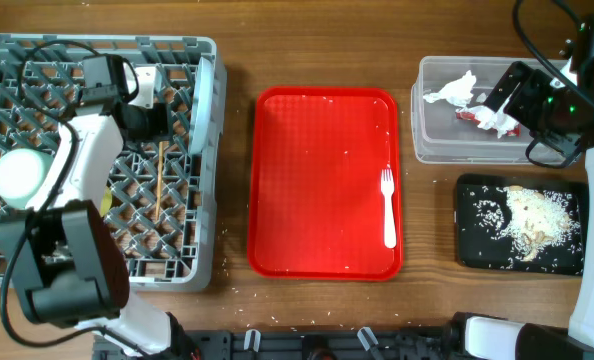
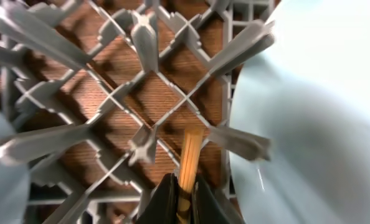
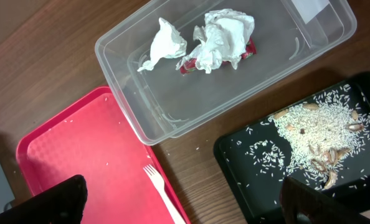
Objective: Sort waste into correct bins and load items into the dishwasher rack
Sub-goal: 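Withdraw the left gripper from the rack toward the red tray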
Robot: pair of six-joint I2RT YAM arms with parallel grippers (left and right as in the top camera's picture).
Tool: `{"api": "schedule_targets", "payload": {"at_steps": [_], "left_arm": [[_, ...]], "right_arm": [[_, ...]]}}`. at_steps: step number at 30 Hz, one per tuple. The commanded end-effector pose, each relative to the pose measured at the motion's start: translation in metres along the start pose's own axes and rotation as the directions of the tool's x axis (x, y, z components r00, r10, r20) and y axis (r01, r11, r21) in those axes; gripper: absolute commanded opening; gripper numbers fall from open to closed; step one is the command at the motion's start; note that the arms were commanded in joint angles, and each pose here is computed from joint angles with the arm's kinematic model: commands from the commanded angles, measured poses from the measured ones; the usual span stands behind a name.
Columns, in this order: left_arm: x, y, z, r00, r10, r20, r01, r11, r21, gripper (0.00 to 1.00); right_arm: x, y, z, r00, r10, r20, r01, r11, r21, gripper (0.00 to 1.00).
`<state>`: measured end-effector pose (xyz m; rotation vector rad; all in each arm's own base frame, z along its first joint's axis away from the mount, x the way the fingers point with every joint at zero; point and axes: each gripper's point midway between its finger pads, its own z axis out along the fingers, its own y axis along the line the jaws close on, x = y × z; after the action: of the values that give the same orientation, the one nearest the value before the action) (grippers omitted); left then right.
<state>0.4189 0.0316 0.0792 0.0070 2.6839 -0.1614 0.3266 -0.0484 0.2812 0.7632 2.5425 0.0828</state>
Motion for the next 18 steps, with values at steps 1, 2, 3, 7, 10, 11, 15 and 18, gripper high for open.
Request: {"api": "schedule_targets", "payload": {"at_steps": [1,2,3,7,10,11,15,18], "left_arm": [[-0.016,-0.014,-0.038,0.995,-0.046,0.093,0.042,0.998,0.043,0.04],[-0.02,-0.015,-0.048,0.992,-0.041,0.116,0.037,0.998,0.041,0.04],[-0.022,-0.016,-0.056,0.99,-0.038,0.132,0.033,0.999,0.04,0.04],[-0.027,-0.019,-0.076,0.984,-0.03,0.175,0.024,0.999,0.036,0.04],[-0.03,-0.021,-0.087,0.978,-0.023,0.205,0.017,0.999,0.033,0.04],[-0.031,-0.021,-0.09,0.977,-0.021,0.212,0.015,0.999,0.032,0.04],[-0.042,-0.021,-0.092,0.967,-0.013,0.255,0.006,1.0,0.028,0.04],[-0.047,-0.02,-0.093,0.961,-0.008,0.276,0.001,1.0,0.025,0.04]], "right_arm": [[-0.003,-0.002,0.002,1.0,-0.016,0.002,0.016,1.0,0.012,1.0],[-0.003,-0.002,0.002,1.0,-0.015,0.002,0.015,1.0,0.012,1.0],[-0.003,-0.002,0.002,1.0,-0.016,0.002,0.016,1.0,0.012,1.0],[-0.003,-0.002,0.002,1.0,-0.016,0.002,0.016,1.0,0.012,1.0],[-0.003,-0.002,0.002,1.0,-0.016,0.002,0.016,1.0,0.012,1.0],[-0.003,-0.002,0.002,1.0,-0.016,0.002,0.016,1.0,0.012,1.0],[-0.003,-0.002,0.002,1.0,-0.016,0.002,0.016,1.0,0.012,1.0],[-0.003,-0.002,0.002,1.0,-0.016,0.002,0.016,1.0,0.012,1.0]]}}
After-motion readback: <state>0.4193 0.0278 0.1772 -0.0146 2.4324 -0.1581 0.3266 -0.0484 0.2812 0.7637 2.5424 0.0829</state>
